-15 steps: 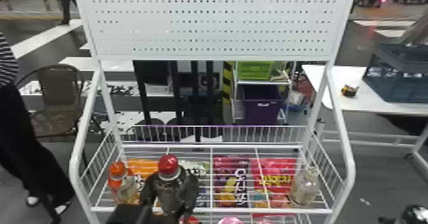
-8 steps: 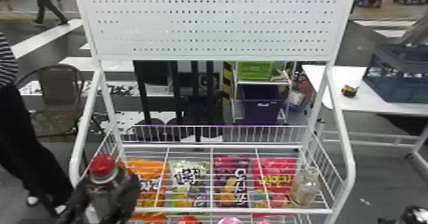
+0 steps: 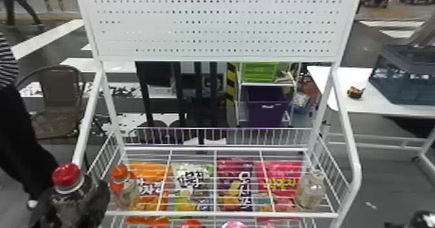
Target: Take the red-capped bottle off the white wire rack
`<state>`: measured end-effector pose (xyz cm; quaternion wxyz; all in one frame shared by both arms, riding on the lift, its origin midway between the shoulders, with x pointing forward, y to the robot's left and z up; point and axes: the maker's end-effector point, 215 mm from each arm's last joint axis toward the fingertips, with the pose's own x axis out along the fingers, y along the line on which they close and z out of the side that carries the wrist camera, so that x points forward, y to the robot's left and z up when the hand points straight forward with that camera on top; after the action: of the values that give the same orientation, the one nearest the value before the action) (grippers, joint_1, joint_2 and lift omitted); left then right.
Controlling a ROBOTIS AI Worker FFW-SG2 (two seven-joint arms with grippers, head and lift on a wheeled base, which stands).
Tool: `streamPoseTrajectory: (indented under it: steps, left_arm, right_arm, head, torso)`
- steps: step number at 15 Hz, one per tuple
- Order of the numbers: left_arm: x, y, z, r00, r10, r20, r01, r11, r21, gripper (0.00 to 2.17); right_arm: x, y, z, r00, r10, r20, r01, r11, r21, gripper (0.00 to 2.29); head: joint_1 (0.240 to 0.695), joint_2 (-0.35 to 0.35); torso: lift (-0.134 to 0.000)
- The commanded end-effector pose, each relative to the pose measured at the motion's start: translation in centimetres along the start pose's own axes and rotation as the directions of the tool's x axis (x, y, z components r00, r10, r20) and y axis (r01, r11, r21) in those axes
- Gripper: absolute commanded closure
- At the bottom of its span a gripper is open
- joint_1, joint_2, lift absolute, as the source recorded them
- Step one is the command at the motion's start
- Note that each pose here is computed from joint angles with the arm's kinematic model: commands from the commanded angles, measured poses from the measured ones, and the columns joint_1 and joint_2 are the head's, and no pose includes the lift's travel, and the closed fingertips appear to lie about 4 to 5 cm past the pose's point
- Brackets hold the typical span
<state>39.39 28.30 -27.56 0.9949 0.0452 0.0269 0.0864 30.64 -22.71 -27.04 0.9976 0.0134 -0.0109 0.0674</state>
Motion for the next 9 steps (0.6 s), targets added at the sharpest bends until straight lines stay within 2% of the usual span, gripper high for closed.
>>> streamPoseTrajectory:
  steps: [1,9]
  left_arm:
    - [0.08,0.05,-0.09,1.0,0.003,0.0,-0.003,1.0,-0.001,2.14]
    - [0.34,0.02,-0.55,1.0,0.006,-0.007,-0.006,1.0,-0.008,2.14]
  right_arm:
    - [-0.03,0.02,0.05,1.0,0.0,0.0,0.0,1.0,-0.001,1.13]
    - [0.22,-0.04,0.24,1.0,-0.001,0.006,0.001,1.0,-0.002,1.13]
  head:
    - [0.499,0.0]
    - [0.499,0.0]
  torso:
    - [0.0]
    - [0.0]
